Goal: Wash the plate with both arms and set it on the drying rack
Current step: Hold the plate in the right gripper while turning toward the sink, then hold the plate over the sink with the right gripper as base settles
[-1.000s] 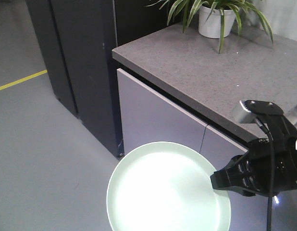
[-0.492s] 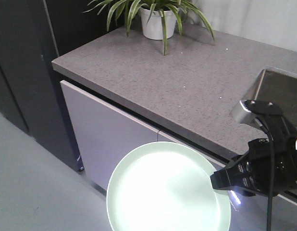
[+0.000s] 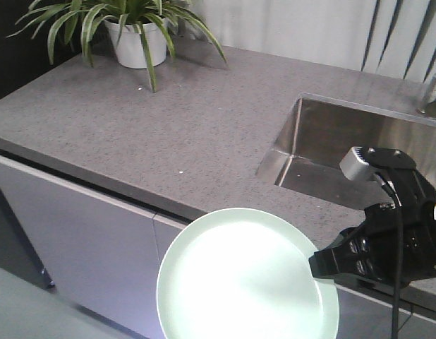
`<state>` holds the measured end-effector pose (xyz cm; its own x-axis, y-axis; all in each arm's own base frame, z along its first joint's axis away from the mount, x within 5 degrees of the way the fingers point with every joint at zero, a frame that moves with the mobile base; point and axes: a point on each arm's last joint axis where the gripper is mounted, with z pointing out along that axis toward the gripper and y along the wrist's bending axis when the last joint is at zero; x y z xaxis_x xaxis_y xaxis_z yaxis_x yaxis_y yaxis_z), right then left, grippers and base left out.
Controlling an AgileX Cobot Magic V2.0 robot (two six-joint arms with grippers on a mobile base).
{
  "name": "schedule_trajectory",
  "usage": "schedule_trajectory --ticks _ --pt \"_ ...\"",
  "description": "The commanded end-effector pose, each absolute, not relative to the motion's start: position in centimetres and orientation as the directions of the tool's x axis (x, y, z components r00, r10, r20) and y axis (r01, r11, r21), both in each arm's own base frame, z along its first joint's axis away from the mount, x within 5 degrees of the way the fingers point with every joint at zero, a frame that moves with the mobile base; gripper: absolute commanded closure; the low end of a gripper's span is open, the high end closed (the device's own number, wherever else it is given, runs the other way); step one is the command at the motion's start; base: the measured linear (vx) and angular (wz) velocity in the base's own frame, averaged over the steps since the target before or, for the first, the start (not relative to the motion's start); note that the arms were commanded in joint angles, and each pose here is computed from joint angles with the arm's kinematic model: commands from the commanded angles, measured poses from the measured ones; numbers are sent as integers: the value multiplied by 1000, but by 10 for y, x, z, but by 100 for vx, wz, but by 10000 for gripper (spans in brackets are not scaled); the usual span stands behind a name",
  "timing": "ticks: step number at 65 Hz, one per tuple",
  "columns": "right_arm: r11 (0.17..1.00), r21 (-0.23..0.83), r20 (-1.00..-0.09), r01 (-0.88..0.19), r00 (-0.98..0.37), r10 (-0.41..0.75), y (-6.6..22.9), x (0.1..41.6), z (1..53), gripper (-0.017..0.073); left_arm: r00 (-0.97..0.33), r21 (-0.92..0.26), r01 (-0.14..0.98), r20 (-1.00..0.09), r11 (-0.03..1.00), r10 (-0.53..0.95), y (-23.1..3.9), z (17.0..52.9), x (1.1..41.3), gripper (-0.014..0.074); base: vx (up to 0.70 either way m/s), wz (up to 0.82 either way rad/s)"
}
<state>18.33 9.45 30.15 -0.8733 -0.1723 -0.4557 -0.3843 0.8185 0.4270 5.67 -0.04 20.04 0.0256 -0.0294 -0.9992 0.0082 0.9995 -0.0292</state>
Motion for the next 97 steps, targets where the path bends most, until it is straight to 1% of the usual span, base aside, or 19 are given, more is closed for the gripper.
schedule_trajectory --ticks 1,49,97 --pt "803 441 -521 -401 -843 -135 96 184 317 568 149 -44 12 -988 999 -45 0 219 53 600 10 -39" --pt "803 441 -521 -401 -843 -135 96 184 317 568 149 -44 12 -988 999 -45 0 219 53 600 9 -35" --pt "803 441 -521 -401 -843 -135 96 184 317 566 149 -44 12 -988 999 -45 0 219 53 600 6 -23"
